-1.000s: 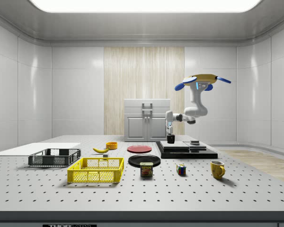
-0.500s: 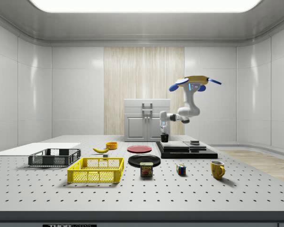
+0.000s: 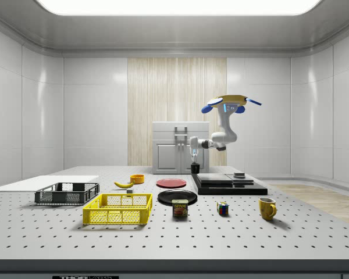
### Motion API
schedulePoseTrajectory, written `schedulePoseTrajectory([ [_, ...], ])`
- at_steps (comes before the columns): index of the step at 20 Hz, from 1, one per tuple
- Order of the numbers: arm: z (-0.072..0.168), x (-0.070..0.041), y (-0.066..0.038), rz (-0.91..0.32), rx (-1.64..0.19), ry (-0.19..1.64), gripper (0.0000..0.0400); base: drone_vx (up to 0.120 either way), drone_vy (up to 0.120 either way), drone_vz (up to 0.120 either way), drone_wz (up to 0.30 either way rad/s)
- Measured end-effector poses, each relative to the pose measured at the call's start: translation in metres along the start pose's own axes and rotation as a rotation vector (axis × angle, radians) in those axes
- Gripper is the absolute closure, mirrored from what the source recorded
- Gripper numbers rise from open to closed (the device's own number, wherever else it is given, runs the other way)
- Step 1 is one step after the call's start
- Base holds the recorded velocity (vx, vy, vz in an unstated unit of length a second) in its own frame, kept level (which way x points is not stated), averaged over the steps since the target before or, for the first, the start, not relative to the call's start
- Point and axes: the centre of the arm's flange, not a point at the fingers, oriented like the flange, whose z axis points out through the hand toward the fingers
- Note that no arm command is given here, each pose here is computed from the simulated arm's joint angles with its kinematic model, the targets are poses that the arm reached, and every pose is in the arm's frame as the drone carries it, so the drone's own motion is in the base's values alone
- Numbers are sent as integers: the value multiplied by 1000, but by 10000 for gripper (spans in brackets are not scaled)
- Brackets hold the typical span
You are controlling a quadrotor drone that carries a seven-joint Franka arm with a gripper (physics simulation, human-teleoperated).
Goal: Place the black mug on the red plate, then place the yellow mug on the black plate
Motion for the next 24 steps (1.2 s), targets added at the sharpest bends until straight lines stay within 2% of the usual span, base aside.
schedulePoseTrajectory([
  [3, 0, 0, 0, 0, 0, 0, 290, 120, -107, 0, 0],
  [24, 0, 0, 0, 0, 0, 0, 290, 120, 0, 0, 0],
])
